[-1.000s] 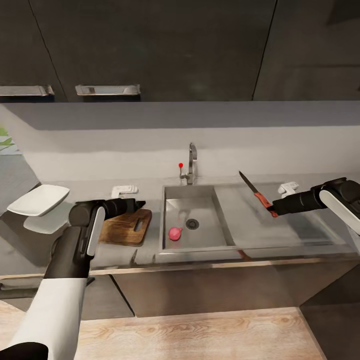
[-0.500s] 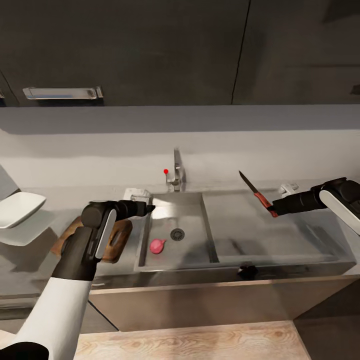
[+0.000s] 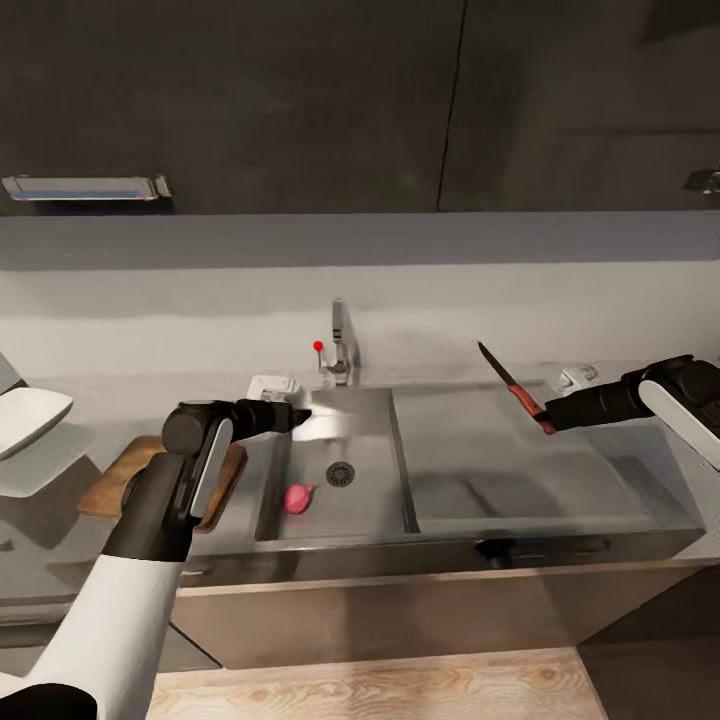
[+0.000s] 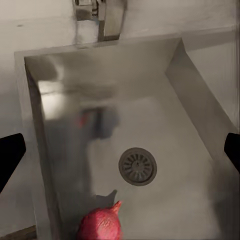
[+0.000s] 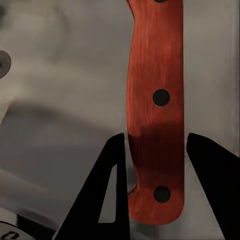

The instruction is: In the kitchen, take the Vidalia onion out of the sink, dice it on the chopping board with the paring knife, put the diced onion into the bowl on the countertop, then place both the paring knife and the chopping board into the sink.

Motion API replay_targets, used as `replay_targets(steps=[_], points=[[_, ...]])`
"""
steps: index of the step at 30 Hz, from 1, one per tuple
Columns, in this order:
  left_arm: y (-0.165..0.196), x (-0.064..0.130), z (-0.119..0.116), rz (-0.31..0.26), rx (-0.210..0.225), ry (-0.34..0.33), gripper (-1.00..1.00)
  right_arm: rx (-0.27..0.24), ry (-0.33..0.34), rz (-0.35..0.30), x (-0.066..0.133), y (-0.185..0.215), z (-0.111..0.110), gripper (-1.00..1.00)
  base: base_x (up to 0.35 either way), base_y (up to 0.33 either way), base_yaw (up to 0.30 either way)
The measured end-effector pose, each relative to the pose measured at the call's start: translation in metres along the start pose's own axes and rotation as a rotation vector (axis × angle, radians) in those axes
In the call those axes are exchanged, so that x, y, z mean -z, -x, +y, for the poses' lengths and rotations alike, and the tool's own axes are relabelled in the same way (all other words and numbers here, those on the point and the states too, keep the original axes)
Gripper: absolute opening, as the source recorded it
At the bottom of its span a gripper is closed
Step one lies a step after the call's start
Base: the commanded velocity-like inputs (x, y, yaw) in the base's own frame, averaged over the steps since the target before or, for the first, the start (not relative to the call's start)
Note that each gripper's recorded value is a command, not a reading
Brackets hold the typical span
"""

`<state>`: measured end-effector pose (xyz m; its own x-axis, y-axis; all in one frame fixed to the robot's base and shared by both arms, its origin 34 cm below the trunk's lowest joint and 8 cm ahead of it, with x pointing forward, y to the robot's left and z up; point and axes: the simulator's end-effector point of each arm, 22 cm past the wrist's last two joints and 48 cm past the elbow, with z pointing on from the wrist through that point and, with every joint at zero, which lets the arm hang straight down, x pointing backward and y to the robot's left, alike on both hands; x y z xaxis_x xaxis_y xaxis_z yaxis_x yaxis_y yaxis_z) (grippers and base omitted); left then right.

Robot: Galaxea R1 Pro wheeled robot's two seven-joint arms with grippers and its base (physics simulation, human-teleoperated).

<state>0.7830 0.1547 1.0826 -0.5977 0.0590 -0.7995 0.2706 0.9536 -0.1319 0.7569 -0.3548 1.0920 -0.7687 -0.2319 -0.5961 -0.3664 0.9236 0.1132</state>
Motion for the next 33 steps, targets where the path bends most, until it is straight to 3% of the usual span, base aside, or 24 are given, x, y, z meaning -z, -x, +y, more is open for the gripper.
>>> replay_targets(steps=[5,7,11,14,19,26,31,33], points=[[-0.009,-0.006,-0.002,0.026,-0.002,-0.003,1.0,0.0,0.0,0.0,0.0,0.0,0.0,-1.0,0.037,-0.099,0.0],[-0.024,-0.014,-0.006,0.067,-0.01,-0.009,1.0,0.0,0.0,0.0,0.0,0.0,0.0,-1.0,0.008,-0.022,0.0],[-0.081,-0.04,-0.025,0.216,-0.069,-0.033,1.0,0.0,0.0,0.0,0.0,0.0,0.0,-1.0,0.002,-0.006,0.0],[-0.093,-0.045,-0.028,0.251,-0.095,-0.031,1.0,0.0,0.0,0.0,0.0,0.0,0.0,-1.0,0.001,-0.001,0.0],[-0.123,-0.056,-0.002,0.348,-0.159,0.056,1.0,0.0,0.0,0.0,0.0,0.0,0.0,-1.0,0.0,0.0,0.0],[-0.137,-0.058,0.011,0.393,-0.197,0.092,1.0,0.0,0.0,0.0,0.0,0.0,0.0,-1.0,0.0,0.0,0.0],[-0.129,-0.057,0.025,0.395,-0.231,0.117,1.0,0.0,0.0,0.0,0.0,0.0,0.0,-1.0,0.0,0.0,0.0],[-0.129,-0.056,0.032,0.404,-0.266,0.132,1.0,0.0,0.0,0.0,0.0,0.0,0.0,-1.0,0.0,0.0,0.0]])
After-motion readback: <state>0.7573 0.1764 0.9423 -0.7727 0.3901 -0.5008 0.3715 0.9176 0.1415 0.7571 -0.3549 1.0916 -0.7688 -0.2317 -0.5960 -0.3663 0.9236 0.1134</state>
